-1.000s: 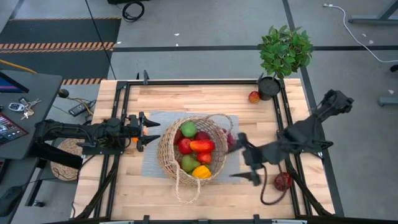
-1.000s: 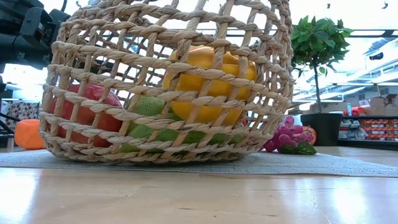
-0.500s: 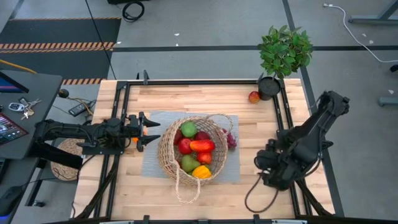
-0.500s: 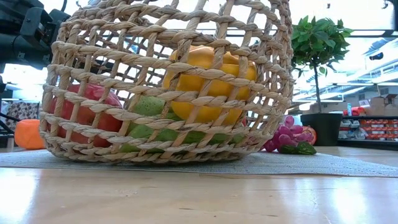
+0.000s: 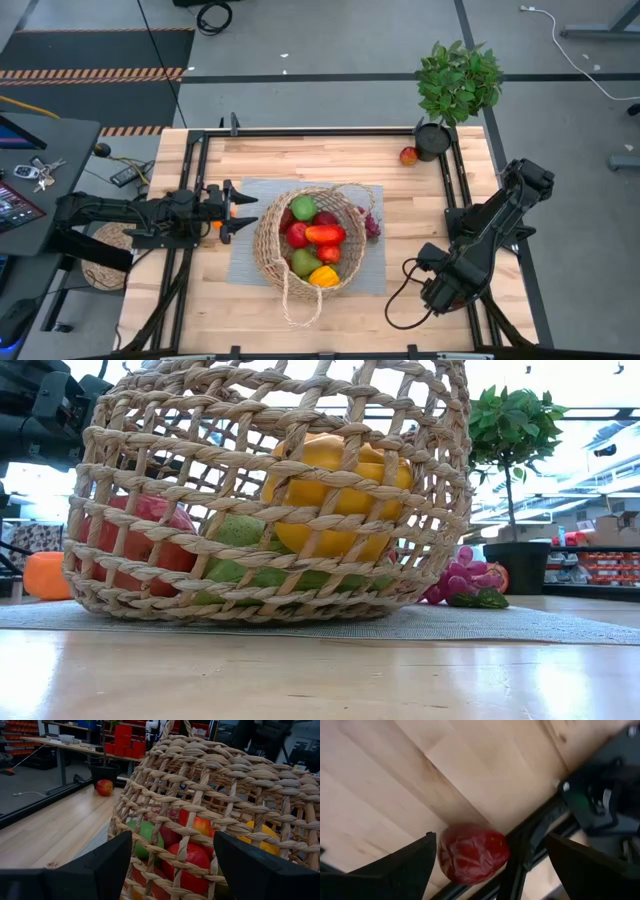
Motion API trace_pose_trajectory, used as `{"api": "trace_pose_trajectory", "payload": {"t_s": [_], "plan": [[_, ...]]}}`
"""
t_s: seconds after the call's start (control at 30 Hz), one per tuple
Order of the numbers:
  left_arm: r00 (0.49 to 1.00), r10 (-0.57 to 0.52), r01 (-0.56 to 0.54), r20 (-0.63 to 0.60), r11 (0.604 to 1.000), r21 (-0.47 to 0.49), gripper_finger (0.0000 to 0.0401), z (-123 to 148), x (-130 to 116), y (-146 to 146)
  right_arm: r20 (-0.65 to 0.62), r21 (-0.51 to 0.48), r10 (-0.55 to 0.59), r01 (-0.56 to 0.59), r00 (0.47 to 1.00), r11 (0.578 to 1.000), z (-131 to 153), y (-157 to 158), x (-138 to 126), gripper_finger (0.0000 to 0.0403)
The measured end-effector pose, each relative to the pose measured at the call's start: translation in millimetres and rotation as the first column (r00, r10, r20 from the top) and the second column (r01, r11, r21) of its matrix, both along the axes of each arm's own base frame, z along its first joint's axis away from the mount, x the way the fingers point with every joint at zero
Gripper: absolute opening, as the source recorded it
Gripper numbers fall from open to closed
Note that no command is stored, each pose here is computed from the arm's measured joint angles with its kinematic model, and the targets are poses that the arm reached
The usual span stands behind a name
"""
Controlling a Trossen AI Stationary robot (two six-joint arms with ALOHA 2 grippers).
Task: Build produce basket
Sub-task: Put the apple into the basket
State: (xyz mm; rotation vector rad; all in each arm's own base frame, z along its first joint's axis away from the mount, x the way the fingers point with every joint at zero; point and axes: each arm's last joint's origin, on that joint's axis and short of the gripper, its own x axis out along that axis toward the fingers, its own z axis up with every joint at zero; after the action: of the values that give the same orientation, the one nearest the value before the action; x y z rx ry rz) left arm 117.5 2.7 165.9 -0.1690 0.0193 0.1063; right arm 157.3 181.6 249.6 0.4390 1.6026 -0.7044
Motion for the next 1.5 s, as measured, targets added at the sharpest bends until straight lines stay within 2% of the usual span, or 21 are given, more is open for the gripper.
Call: {"api": "trace_pose_trajectory", "payload": {"t_s": [0.37, 0.63, 0.97, 1.1, 1.37, 1.5], "plan": [[1.0, 0.0, 0.0, 0.0, 1.0, 0.0, 0.0286, 0, 0, 0, -0.211, -0.046, -0.118, 0.111, 0.97, 0.993, -39, 21, 10, 0.0393], [1.0, 0.0, 0.0, 0.0, 1.0, 0.0, 0.0286, 0, 0, 0, -0.243, 0.02, -0.144, 0.153, 0.959, 0.988, -57, 35, 18, 0.0396], [1.0, 0.0, 0.0, 0.0, 1.0, 0.0, 0.0286, 0, 0, 0, -0.27, -0.019, -0.171, 0.172, 0.948, 0.985, -67, 45, 13, 0.0397], [1.0, 0.0, 0.0, 0.0, 1.0, 0.0, 0.0286, 0, 0, 0, -0.287, -0.037, -0.141, 0.136, 0.947, 0.99, -73, 48, 9, 0.0397], [1.0, 0.0, 0.0, 0.0, 1.0, 0.0, 0.0286, 0, 0, 0, -0.34, -0.067, 0.006, -0.03, 0.94, 0.997, -90, 54, 2, 0.0397], [1.0, 0.0, 0.0, 0.0, 1.0, 0.0, 0.0286, 0, 0, 0, -0.349, -0.066, 0.034, -0.061, 0.937, 0.996, -94, 54, 1, 0.0397]]}}
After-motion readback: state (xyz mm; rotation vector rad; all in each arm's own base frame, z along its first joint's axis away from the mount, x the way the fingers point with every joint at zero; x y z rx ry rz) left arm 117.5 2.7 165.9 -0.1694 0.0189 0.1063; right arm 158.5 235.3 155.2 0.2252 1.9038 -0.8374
